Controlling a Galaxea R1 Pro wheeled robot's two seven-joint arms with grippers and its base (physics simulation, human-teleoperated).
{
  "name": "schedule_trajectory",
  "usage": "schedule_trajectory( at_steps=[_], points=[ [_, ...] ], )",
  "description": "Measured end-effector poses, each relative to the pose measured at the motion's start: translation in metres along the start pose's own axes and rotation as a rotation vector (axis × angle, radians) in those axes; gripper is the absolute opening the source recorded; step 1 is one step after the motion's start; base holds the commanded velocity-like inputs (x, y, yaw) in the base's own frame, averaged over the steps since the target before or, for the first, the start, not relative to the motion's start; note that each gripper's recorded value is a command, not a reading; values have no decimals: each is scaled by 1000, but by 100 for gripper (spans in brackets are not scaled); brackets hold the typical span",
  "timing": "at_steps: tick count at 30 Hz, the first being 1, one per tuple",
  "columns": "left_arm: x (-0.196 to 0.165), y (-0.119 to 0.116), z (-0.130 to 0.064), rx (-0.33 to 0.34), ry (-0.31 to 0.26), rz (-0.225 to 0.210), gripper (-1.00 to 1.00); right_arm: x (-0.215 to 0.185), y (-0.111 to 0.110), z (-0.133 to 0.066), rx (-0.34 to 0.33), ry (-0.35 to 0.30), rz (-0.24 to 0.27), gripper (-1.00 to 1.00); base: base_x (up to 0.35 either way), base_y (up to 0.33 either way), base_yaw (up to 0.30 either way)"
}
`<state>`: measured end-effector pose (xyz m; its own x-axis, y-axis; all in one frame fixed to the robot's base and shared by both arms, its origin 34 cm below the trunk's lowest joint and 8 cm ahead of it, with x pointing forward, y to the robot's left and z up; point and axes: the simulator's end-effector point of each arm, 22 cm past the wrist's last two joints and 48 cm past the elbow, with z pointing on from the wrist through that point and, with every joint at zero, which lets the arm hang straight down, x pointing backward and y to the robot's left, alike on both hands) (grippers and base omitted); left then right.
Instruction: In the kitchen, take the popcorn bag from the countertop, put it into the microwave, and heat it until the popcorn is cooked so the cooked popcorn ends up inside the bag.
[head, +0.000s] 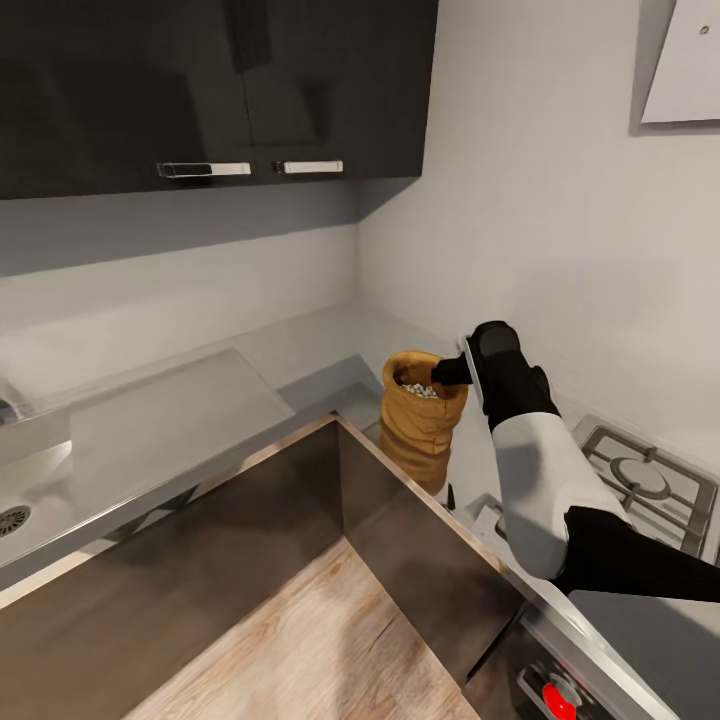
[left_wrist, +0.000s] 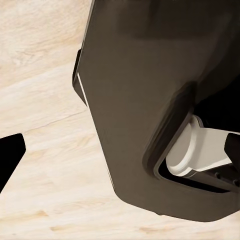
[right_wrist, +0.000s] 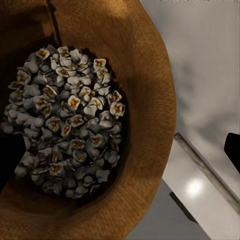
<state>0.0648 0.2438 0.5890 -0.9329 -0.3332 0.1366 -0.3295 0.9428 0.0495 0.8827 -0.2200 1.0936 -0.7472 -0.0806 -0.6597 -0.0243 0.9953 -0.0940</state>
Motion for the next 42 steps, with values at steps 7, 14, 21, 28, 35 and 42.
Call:
schedule_trajectory(
  at_steps=[7,14,21,28,35,42],
  points=[
    [0,0,0,-1,0,-1,100,1,-5,1,4,1,3,100,7,0,0],
    [0,0,0,0,0,4,100,2,-12,2,6,4,8,100,136,-82,0],
    [0,0,0,0,-1,1,100,5,-7,4,-12,13,8,100,7,-5,0],
    [0,0,0,0,0,0,100,7,-1,5,-38,17,9,100,0,0,0],
    [0,-1,0,1,0,-1,100,17,-23,11,-48,36,100,100,0,0,0],
    [0,1,0,-1,0,1,100,17,-26,11,-43,36,99,100,30,-15,0]
  ],
)
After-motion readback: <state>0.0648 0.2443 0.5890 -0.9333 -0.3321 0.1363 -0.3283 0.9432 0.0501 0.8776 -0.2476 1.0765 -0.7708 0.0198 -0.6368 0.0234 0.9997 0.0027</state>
